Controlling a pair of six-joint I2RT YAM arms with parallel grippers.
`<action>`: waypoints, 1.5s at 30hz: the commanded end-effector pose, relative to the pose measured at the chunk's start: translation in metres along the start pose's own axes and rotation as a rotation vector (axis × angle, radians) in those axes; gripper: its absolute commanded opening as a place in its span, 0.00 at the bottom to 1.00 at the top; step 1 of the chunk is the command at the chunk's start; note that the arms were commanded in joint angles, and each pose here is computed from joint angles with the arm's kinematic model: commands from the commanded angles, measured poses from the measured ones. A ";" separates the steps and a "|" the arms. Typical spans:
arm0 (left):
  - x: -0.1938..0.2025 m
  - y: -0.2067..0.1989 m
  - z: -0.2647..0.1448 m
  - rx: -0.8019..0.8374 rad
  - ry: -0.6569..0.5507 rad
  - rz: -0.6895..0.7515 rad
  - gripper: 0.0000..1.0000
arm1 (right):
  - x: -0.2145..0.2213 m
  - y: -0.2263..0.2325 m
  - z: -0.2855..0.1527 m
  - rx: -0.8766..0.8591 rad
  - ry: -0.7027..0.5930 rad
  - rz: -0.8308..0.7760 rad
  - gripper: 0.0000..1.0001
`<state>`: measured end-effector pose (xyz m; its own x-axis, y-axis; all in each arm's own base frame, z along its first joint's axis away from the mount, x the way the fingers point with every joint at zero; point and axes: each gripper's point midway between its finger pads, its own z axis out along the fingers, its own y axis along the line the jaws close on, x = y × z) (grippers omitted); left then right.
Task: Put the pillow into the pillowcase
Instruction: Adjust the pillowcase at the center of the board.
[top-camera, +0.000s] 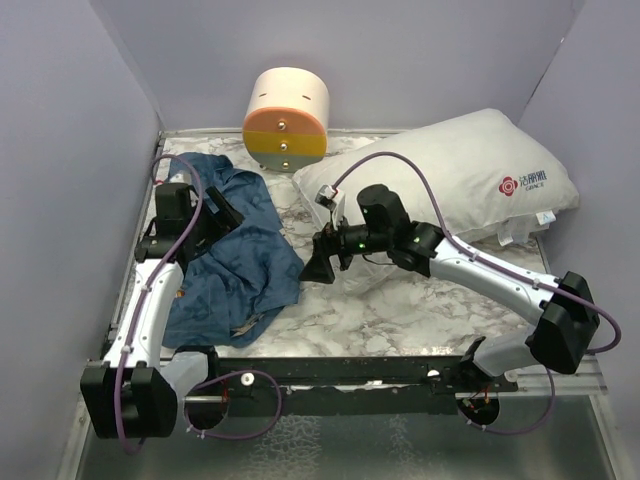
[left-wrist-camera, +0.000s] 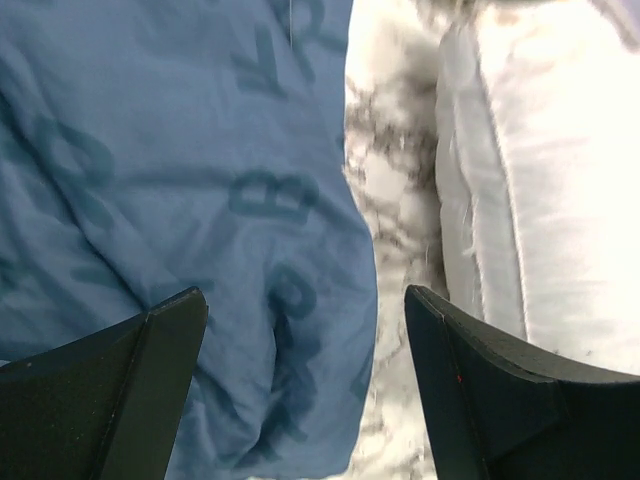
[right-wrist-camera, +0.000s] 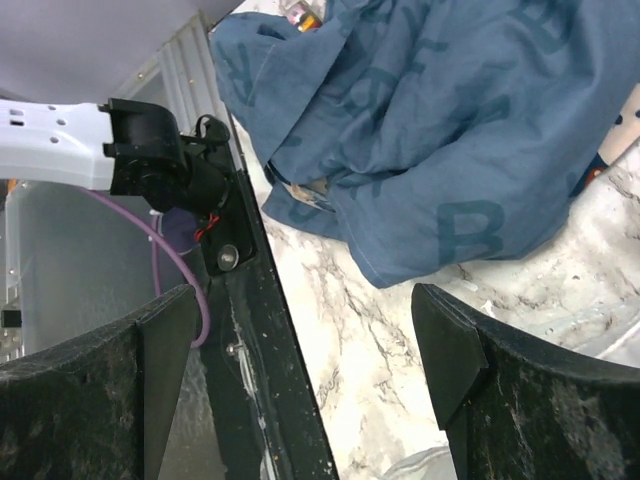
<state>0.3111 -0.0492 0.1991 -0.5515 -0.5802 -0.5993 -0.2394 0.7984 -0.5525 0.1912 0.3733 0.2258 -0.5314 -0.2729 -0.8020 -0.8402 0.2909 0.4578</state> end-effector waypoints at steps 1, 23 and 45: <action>0.058 -0.011 0.012 0.042 0.235 0.033 0.83 | -0.015 0.017 0.000 -0.066 -0.058 -0.021 0.88; 0.113 -0.005 0.076 -0.255 0.252 0.153 0.13 | -0.015 0.017 -0.026 0.017 -0.125 -0.017 0.88; -0.075 -0.110 -0.037 0.269 -0.303 -0.086 0.00 | -0.049 0.002 0.023 0.014 -0.319 -0.183 0.90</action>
<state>0.3469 -0.0820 0.2668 -0.3676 -0.6652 -0.6499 -0.1843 0.7371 -0.6502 0.1955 0.3946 0.2414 -0.4673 -0.1137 -0.8768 -0.8667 0.2550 0.4288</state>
